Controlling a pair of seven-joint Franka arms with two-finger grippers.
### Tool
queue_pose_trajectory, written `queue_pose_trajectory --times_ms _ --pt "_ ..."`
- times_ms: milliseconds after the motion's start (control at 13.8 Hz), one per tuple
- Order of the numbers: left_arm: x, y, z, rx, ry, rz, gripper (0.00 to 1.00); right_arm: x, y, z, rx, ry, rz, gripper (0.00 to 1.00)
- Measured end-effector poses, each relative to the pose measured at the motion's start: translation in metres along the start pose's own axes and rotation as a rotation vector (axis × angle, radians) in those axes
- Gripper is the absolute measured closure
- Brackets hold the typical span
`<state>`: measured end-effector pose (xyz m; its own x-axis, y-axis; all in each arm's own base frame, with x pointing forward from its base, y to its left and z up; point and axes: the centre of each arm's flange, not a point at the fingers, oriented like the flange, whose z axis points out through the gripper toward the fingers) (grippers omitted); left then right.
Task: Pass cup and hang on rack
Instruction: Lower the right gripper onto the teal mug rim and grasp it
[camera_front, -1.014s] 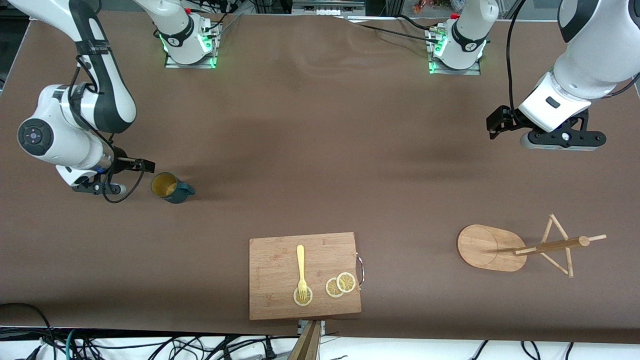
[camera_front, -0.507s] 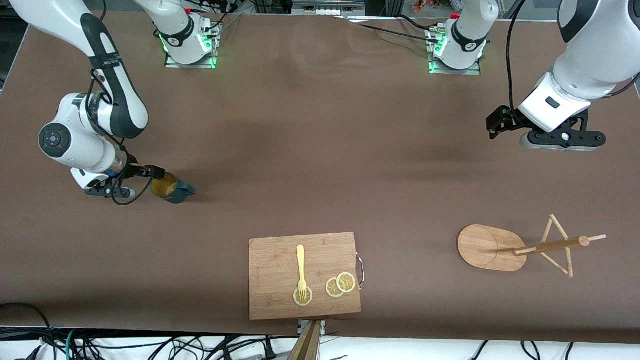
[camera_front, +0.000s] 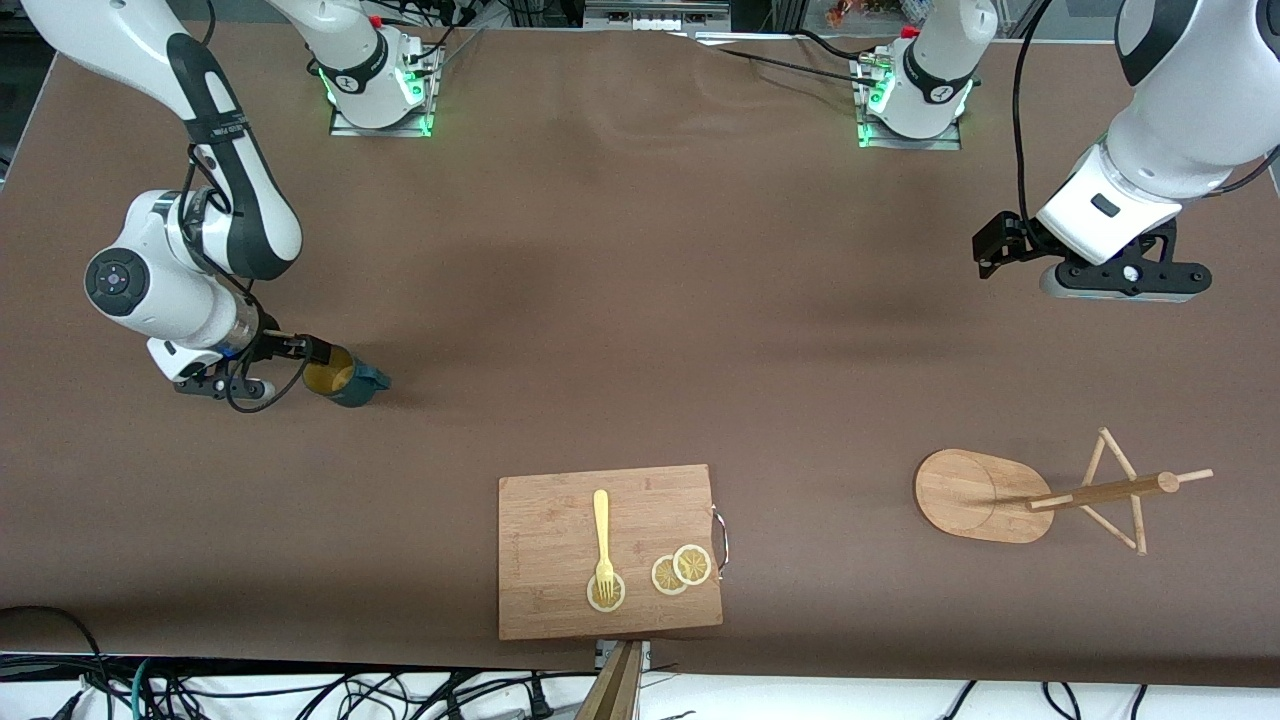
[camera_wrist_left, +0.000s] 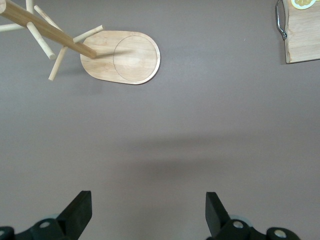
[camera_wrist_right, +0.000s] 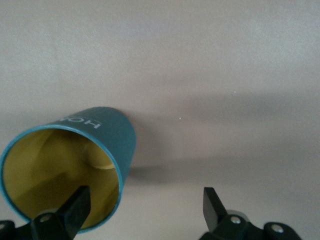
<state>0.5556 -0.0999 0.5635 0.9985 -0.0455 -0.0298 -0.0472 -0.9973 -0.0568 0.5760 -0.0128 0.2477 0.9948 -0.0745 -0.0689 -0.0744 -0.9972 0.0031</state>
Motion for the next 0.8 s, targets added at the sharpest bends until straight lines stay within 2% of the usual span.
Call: queue_pose_trajectory --times_ms 217,797 --pt "0.0 0.0 0.0 0.0 0.0 0.0 0.0 0.003 -0.002 0.005 0.002 0.017 -0.001 0.04" --pt "0.0 0.0 0.0 0.0 0.0 0.0 0.0 0.007 -0.014 0.005 0.012 0.033 -0.018 0.93"
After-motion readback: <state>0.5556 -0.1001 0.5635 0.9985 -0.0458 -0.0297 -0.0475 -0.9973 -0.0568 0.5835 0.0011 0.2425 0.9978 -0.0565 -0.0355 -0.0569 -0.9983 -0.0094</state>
